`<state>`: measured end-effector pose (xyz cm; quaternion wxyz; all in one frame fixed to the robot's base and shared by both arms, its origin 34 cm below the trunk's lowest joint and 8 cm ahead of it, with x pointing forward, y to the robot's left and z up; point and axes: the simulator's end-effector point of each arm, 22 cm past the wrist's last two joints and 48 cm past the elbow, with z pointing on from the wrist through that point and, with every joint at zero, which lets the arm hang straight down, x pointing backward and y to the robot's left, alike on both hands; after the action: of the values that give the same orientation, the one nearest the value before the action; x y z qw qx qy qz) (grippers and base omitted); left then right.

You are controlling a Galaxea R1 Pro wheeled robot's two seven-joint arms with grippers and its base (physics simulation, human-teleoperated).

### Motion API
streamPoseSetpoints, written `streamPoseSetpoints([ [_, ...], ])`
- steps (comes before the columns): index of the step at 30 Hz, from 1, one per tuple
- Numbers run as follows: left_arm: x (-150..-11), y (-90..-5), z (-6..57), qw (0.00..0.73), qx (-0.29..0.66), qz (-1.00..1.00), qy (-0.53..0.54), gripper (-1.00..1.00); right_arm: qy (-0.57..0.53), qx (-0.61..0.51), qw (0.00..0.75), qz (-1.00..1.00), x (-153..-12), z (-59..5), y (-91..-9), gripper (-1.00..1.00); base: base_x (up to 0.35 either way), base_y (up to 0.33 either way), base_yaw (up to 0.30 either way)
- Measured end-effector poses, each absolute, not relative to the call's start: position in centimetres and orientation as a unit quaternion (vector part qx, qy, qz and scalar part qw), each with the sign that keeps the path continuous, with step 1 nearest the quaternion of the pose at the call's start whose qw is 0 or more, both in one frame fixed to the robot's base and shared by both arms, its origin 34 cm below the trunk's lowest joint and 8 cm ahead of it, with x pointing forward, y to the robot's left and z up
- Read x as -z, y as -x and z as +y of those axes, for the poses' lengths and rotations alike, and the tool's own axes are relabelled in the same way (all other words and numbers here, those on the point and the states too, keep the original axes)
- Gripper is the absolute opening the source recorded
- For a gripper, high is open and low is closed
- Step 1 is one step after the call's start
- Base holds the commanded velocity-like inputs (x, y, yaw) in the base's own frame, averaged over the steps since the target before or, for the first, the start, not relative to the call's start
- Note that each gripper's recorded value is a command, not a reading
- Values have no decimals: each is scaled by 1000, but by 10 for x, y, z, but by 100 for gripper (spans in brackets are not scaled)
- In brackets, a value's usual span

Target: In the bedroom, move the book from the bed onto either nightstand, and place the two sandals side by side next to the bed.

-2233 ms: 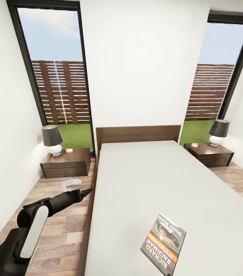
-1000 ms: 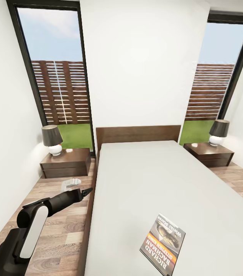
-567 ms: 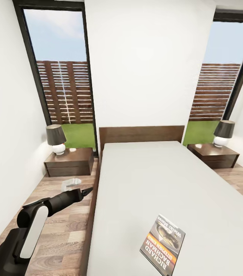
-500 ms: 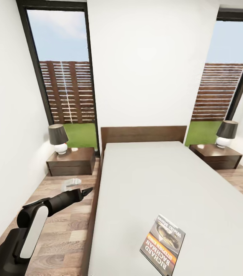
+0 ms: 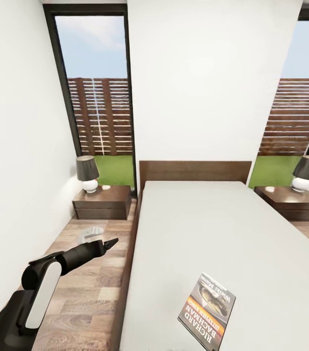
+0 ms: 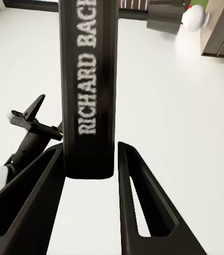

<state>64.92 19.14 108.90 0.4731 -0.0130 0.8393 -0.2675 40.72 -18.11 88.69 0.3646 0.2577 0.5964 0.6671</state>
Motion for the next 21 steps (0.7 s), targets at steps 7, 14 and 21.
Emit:
streamPoseSetpoints([
  [7, -1089, -649, 191, 473, 267, 839, 13, 100, -258, -667, 365, 596, -887, -181, -407, -100, -203, 0, 12],
  [14, -1089, -649, 191, 473, 268, 839, 13, 100, -258, -667, 365, 596, -887, -181, -407, -100, -64, 0, 3],
  [21, -1089, -649, 191, 473, 268, 839, 13, 100, -259, -667, 365, 596, -887, -181, -407, -100, -59, 0, 32],
])
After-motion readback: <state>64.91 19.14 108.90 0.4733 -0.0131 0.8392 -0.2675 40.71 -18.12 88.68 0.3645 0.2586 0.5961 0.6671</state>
